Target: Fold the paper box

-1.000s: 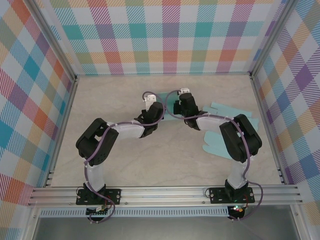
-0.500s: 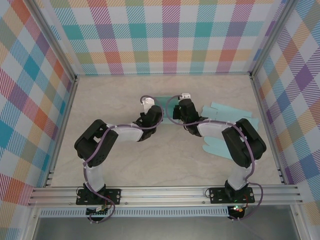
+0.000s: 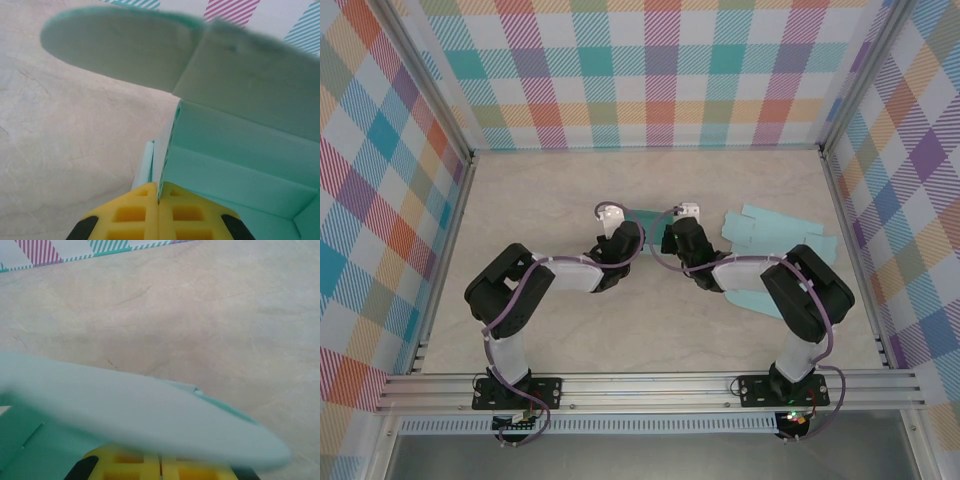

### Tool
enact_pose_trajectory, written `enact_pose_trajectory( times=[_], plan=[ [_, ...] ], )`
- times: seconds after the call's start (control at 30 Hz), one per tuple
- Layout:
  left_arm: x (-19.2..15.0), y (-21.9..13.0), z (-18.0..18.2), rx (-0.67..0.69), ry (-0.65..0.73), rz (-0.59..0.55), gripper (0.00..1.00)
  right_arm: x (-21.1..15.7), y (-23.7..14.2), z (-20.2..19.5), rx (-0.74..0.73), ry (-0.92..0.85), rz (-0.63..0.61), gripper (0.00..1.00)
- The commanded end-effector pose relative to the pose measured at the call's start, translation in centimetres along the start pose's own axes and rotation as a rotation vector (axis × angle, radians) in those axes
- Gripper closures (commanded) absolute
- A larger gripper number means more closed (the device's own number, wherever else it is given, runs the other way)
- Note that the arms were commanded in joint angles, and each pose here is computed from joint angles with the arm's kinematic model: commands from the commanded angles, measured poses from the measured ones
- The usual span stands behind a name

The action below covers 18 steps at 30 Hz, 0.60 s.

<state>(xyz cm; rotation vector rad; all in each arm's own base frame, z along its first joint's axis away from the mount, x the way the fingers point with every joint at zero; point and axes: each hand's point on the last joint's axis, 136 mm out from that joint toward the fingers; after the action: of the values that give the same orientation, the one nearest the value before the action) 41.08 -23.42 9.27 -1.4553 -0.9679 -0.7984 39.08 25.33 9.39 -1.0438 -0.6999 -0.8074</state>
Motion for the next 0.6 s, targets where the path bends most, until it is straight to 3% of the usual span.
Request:
enact_pose_trajectory(
  times=[0.0,0.2,0.3,0.37,0.57],
  plan=[
    [-2.6,-1.0,0.0,-0.021,-0.004,0.075,1.00,-3.9,-0.5,0.4,0.031,0.010,0.098,0.92],
    [-2.0,-2.2,0.9,-0.017,-0.046,0.059,0.81,-4.3,-0.2,-0.8,-0.015,-0.001,0.082,0.92],
    [-1.5,-3.1,1.4,-0.026,-0.061,0.052,0.65,-4.8,0.3,-1.2,-0.037,-0.011,0.089,0.92],
    [-1.4,-3.7,1.7,-0.031,-0.071,0.063,0.48,-4.9,0.5,-1.3,-0.045,-0.015,0.091,0.92],
    [-2.3,-5.6,2.4,-0.065,-0.098,0.112,0.26,-4.8,0.7,-1.3,-0.054,-0.016,0.089,0.92]
  ],
)
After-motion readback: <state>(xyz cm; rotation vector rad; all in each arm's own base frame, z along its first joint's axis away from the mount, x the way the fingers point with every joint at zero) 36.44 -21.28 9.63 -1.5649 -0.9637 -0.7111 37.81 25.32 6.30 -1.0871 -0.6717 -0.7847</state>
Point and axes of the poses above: each hand's point on the last joint's axis, 136 mm out from that joint toward the fingers, its own y axis out along the fingers, its own z axis along the line the jaws close on, x = y × z, and after that the axes turned 8 degrees about y, right-handed
